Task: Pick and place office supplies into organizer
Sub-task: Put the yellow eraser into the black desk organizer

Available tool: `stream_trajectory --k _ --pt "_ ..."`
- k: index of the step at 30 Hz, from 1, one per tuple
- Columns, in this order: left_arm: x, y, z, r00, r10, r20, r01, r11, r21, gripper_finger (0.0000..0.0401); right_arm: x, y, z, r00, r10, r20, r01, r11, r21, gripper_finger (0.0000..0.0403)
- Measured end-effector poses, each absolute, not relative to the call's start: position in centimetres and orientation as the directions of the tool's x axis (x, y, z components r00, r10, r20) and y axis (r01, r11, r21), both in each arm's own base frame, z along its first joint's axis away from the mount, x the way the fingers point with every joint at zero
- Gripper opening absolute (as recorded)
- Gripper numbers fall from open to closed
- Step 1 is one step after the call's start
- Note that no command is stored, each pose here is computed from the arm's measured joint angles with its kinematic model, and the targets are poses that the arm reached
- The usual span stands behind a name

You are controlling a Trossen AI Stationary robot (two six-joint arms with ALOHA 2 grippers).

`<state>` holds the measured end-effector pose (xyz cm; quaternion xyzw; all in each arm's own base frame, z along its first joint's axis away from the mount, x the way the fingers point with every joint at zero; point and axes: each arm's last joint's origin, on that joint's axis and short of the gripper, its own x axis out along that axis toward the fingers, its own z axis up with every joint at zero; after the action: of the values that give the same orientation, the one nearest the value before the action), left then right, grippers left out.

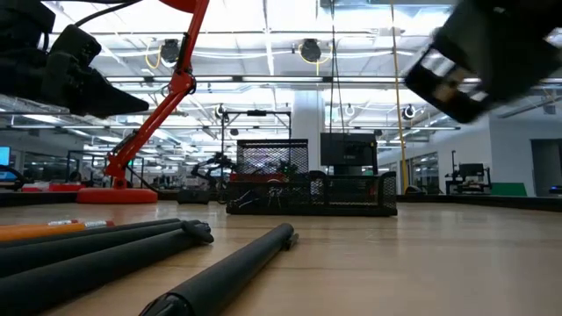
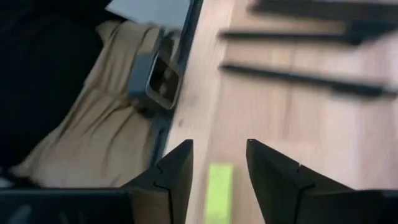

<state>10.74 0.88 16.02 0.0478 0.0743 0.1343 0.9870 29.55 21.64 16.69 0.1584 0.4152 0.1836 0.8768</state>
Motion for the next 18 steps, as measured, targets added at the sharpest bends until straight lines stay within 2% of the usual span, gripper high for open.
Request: stream_trajectory --k 4,10,18 --pt "10.7 0.9 16.0 0.953 0.272 -0.134 -0.257 0.959 0.12 0.0047 29.1 22.0 16.4 0.579 0.43 -0.692 -0.143 0.89 0.433 0.017" --pt "10.7 0.9 16.0 0.952 0.272 -0.137 -0.257 0.959 0.119 0.0047 28.8 22.6 16.4 0.597 0.425 -0.68 -0.152 0.893 0.424 0.0197" --pt "10.7 0.9 16.0 0.952 0.272 -0.138 -0.257 0.959 0.117 0.0047 27.8 24.1 15.1 0.629 0.343 -0.698 -0.192 0.938 0.288 0.0208"
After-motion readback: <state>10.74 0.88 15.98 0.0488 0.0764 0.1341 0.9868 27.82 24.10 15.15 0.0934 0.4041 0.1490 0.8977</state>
